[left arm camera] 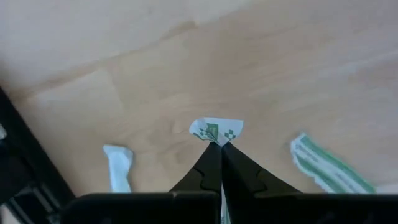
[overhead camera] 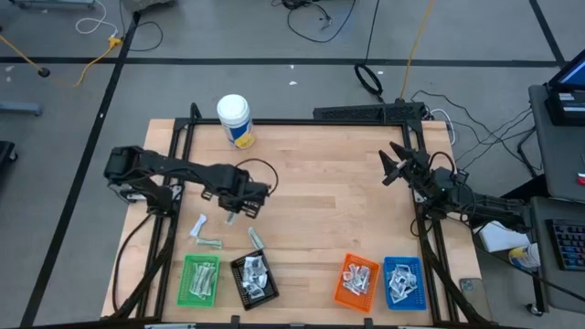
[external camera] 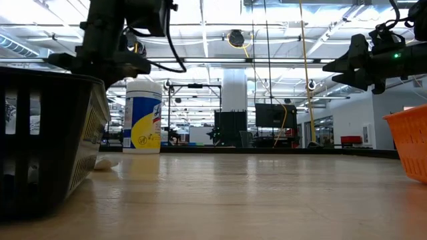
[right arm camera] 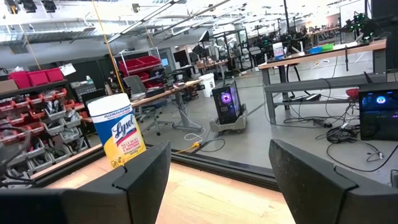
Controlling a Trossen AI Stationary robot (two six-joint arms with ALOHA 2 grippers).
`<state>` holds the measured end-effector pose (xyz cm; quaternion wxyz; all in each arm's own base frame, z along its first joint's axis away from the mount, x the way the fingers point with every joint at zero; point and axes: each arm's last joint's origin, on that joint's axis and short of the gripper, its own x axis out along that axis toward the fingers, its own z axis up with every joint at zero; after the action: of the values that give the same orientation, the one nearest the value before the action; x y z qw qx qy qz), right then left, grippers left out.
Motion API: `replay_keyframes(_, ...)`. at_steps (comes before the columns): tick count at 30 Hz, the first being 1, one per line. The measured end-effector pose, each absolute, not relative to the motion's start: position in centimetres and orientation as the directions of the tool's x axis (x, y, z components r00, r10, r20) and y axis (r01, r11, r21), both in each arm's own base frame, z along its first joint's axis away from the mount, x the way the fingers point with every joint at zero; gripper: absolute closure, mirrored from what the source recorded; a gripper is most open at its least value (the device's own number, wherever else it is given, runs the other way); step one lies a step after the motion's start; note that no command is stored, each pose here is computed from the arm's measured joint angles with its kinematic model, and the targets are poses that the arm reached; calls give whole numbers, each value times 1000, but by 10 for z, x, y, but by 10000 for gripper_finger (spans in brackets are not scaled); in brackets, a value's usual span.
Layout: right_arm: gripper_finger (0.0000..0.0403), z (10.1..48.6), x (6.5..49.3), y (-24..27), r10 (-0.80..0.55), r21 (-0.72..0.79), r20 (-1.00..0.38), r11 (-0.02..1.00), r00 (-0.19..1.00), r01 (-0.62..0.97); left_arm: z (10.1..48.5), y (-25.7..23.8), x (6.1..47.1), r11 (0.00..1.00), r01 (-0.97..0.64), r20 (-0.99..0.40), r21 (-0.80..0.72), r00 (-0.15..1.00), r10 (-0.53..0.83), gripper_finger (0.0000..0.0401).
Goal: Pick & Place First Aid Supplies
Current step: Put the bandage into the green bin
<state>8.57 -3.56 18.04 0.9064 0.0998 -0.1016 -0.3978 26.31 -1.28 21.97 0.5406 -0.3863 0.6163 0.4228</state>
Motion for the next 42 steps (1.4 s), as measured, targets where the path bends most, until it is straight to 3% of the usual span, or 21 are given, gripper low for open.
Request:
replay_keyframes(5,135,180,86,-36,-741,262,105,664,663,700,228,-44,256,336,-940,-994,63,-91,-68,400)
replay_keyframes(25,136,180,86,-36,-741,261,104,664,663,701,228,-178,197,288,-949,-965,131,-188,-183,401)
replay_keyframes(42,135,180,86,-36,-741,261,104,663,663,701,181,-212,195,351,-901,-953,255,-296,-65,399)
